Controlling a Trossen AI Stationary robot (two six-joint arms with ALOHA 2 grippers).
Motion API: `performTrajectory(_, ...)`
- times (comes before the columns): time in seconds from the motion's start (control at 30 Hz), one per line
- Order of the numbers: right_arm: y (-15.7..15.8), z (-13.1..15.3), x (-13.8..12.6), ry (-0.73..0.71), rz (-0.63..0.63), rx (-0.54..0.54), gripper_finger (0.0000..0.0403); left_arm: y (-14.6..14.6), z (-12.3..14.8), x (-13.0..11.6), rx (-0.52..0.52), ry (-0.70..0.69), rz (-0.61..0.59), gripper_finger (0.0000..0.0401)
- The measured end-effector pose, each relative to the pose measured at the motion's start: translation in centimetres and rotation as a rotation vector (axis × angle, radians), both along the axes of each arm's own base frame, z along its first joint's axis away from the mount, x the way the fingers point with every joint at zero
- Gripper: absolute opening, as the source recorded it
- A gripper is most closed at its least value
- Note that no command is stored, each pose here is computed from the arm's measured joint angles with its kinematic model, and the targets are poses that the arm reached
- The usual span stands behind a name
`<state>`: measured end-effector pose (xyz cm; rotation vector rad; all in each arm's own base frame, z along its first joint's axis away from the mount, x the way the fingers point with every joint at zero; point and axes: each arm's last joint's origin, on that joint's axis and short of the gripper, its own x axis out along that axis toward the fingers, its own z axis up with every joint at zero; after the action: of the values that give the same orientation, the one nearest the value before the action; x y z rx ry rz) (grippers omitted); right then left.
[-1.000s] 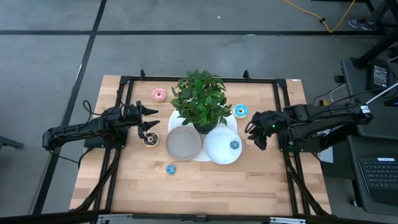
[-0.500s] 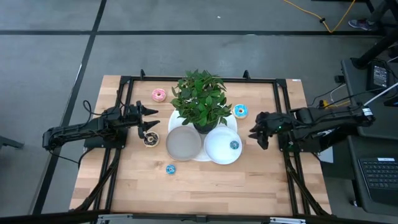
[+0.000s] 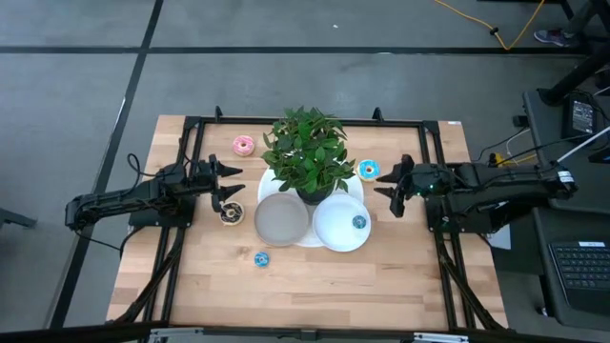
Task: Pick & Place donuts
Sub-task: Put the top small dark blue donut on the white plate
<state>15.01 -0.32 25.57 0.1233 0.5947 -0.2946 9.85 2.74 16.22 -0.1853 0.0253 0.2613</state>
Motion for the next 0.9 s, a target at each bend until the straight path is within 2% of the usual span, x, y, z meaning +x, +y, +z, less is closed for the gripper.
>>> performTrajectory(0.47, -2.5, 0.4, 0.1, 0.057, 0.041, -0.288, 0.0152, 0.0, 0.0, 0.0, 0.000, 0.000, 0.000, 0.0260)
performTrajectory(0.9, -4.5, 0.4, 0.6, 0.158, 0.080, -0.484, 0.0152, 0.0, 0.0, 0.0, 0.000, 0.000, 0.000, 0.0260)
